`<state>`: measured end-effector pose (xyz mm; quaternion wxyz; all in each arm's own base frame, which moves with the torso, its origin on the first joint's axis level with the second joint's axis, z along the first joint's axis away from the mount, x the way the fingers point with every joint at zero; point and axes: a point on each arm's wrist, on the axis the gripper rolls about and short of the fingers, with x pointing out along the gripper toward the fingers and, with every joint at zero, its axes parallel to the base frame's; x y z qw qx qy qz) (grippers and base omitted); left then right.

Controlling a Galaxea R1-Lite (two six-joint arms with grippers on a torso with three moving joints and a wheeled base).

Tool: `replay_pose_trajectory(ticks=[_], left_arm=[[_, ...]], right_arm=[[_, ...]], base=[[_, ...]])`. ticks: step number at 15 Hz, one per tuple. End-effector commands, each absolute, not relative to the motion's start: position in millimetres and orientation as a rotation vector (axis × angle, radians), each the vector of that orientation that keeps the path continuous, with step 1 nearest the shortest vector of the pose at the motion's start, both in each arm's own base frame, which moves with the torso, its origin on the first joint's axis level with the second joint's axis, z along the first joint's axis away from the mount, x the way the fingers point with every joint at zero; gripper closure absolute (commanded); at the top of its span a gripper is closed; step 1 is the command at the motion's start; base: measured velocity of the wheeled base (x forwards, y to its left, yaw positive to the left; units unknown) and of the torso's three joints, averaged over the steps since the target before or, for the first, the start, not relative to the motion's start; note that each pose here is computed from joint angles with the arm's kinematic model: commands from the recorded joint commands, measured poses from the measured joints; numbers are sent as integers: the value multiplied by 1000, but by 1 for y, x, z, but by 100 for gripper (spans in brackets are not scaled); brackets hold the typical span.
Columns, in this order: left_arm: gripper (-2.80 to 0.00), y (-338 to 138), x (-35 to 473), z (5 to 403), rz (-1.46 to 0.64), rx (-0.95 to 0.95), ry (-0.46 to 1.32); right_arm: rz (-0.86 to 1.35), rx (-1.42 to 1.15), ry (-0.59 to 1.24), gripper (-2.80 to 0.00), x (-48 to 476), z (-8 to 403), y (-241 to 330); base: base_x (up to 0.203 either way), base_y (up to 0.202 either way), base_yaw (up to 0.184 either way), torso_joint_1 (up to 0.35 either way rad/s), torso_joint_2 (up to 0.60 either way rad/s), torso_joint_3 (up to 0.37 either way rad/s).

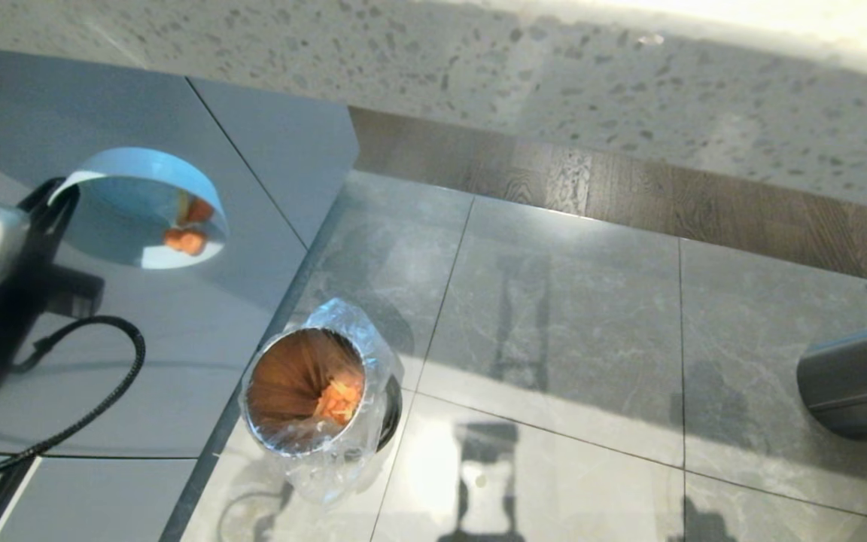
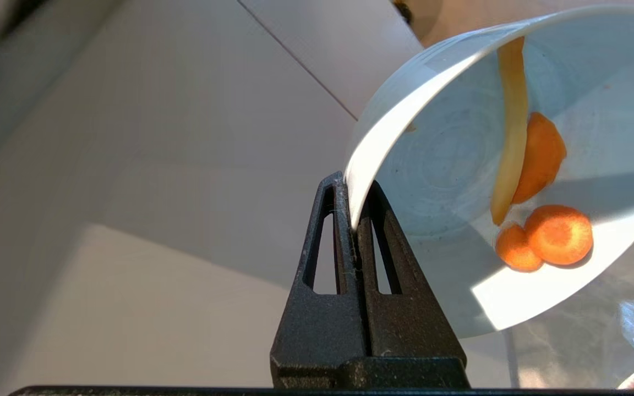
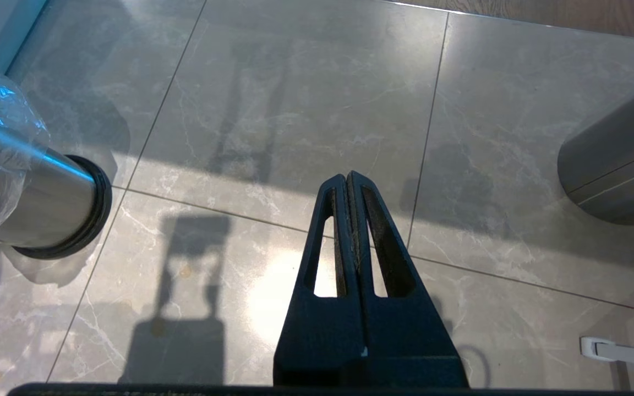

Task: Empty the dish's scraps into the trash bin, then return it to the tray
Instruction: Pour the leftover food from the bowl into the trash can

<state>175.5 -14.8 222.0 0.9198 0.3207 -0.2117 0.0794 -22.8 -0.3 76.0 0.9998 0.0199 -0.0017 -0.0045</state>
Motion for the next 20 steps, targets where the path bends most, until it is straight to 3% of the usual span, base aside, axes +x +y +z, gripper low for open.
replay_pose_trajectory(ticks=[1, 20], left_arm=[[0, -14, 168, 235, 204, 647, -518], [0, -12, 151, 237, 238, 644, -538]], right_arm=[[-9, 40, -5, 0, -23, 76, 0], [-9, 40, -5, 0, -23, 76, 0]], base=[[0, 0, 0, 0, 0, 0], [0, 0, 0, 0, 0, 0]])
